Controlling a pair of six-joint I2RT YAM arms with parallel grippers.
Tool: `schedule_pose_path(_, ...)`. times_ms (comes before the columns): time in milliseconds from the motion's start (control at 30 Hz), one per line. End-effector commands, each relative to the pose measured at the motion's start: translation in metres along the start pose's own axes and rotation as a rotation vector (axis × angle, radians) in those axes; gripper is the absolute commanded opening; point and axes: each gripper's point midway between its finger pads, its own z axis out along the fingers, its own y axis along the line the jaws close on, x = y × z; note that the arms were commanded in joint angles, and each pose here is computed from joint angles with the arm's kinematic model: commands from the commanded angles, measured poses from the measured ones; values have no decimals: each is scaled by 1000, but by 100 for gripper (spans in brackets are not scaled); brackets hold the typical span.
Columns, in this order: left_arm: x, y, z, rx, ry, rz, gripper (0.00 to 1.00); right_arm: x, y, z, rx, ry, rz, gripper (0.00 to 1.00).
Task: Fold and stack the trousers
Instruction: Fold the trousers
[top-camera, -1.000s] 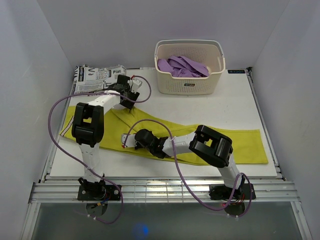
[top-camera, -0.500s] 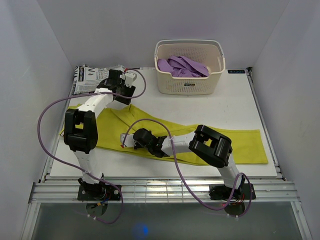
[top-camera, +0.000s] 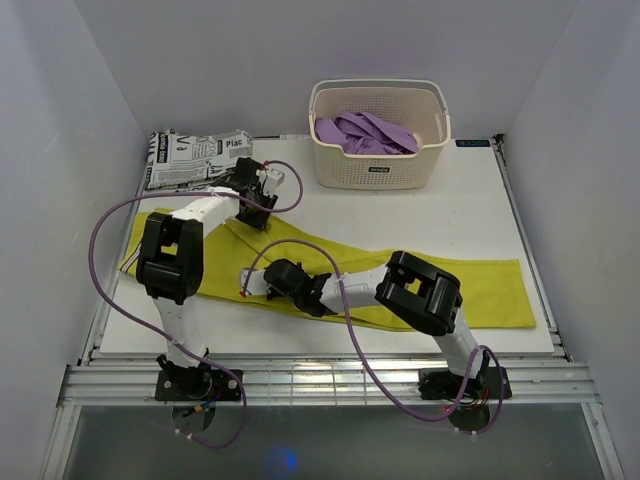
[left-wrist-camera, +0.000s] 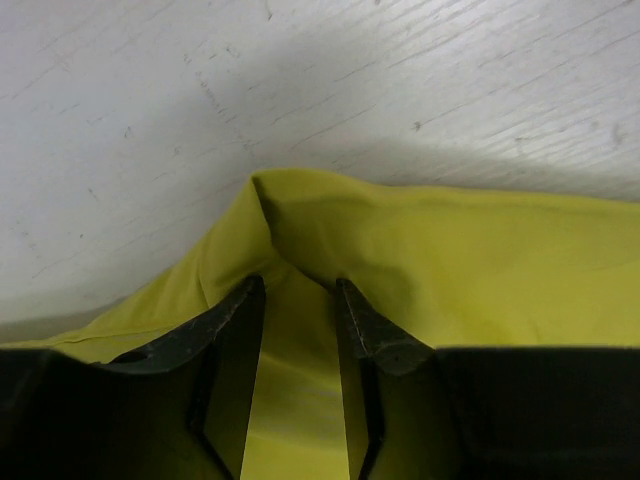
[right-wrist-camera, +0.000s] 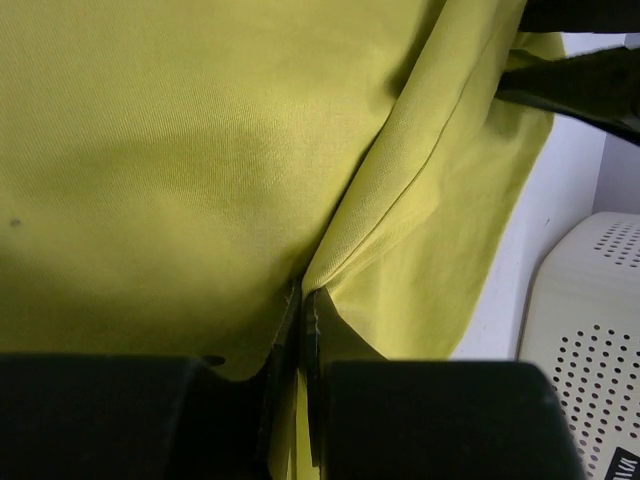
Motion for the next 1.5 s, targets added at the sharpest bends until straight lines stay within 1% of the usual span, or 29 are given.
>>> schedule_pose_path(0,7,17,-4,-98,32,-32,44,77,93,1,-282,211,-96,8)
schedule_pose_path(67,6,20,-7,-117,31,-32,38,83,98,1,-296,223,-102,8)
schedule_pose_path(100,7,23,-9,-129,35,-29,32,85,100,1,-299,228,-105,8)
schedule_pose_path(167,0,25,-13,-136,24,-27,27,90,104,2,-306,239,-116,8)
schedule_pose_path(200,-1,26,-15,-138,25,-23,19,92,105,2,-306,240,-120,8)
schedule_pose_path(333,-20,28,-24,-134,-18,-12,0,97,109,1,-312,247,-134,8)
schedule_pose_path(500,-55,34,-43,-146,-118,6,0,95,109,2,-313,239,-134,8)
schedule_pose_path(600,-69,38,-48,-157,-162,11,0,94,109,3,-315,238,-137,8)
schedule_pose_path(667,-72,34,-46,-136,-167,21,0,94,109,3,-315,235,-138,8)
schedule_pose_path(700,-64,29,-44,-109,-127,25,0,94,108,3,-314,235,-136,8)
schedule_pose_path(733,-62,27,-38,-97,-103,19,5,93,108,3,-314,235,-136,8)
schedule_pose_path(767,-55,25,-36,-89,-80,5,33,93,108,3,-313,233,-137,8)
schedule_pose_path(800,-47,21,-34,-75,-55,0,44,93,108,3,-314,234,-136,8)
schedule_pose_path(833,-34,18,-32,-69,-30,-2,48,92,106,3,-310,231,-134,8)
schedule_pose_path(900,-22,17,-31,-76,-6,-3,54,92,106,3,-309,231,-132,8)
schedule_pose_path(967,-5,13,-31,-68,23,-2,55,92,107,2,-314,235,-134,8)
schedule_pose_path(1000,1,10,-29,-60,33,-2,57,93,108,2,-317,236,-135,8)
schedule_pose_path(1067,10,7,-24,-55,50,-4,59,92,108,2,-313,235,-133,8)
schedule_pose_path(1200,18,6,-11,-55,86,-3,58,94,109,2,-315,239,-136,8)
schedule_pose_path(1267,24,7,-7,-73,109,4,53,94,109,2,-314,240,-133,8)
schedule_pose_path(1300,25,9,-5,-81,114,5,48,94,109,2,-314,240,-133,8)
schedule_pose_path(1333,24,10,-6,-91,112,5,37,94,109,2,-314,240,-135,8)
schedule_pose_path(1433,12,16,-14,-117,74,10,18,95,109,1,-315,239,-133,8)
schedule_pose_path(1467,7,19,-17,-129,60,13,8,95,109,1,-317,241,-135,8)
